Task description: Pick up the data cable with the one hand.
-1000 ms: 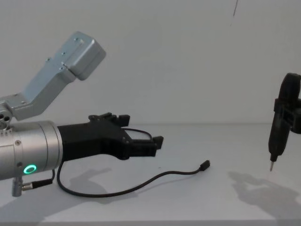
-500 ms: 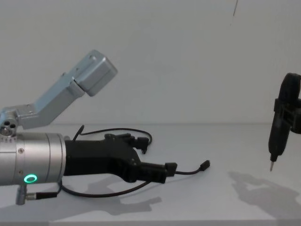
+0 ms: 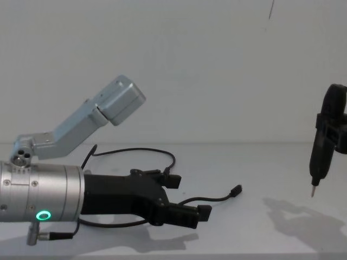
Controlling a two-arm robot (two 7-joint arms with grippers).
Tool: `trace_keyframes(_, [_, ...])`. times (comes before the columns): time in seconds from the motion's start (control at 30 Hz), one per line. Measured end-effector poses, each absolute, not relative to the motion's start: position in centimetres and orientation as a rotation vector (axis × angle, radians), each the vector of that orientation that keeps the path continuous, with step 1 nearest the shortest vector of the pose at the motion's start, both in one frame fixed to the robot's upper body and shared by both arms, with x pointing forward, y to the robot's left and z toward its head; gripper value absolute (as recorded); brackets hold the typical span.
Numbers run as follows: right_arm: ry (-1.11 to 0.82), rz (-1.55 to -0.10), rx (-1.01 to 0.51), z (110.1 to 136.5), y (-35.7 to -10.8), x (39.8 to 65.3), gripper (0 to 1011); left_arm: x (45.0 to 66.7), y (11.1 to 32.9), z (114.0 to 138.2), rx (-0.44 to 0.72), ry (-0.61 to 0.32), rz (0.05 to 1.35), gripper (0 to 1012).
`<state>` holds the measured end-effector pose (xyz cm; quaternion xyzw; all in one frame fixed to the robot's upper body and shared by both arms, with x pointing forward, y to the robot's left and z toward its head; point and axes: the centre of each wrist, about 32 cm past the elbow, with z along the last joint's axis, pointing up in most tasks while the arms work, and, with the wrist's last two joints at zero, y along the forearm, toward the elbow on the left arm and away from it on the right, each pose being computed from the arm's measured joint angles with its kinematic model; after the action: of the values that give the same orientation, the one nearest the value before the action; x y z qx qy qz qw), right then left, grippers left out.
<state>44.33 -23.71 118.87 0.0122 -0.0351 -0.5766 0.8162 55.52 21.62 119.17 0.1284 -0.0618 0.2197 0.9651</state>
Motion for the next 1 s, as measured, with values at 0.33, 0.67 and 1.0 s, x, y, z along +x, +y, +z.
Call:
trace_keyframes(0.33, [-0.075,-1.229,0.026,118.9,-23.7,44.3,269,55.7,21.0,118.3,0.271,-0.114,0.454,1001])
trace_keyframes(0.67, [-0.075,-1.229,0.026,118.9,-23.7,44.3,269,56.1,20.3,117.7,0.268,-0.119,0.486,1001])
trace_keyframes(1.0, [-0.075,-1.229,0.026,118.9,-23.7,44.3,269,56.7,19.8,117.2,0.258,-0.119,0.517,1001])
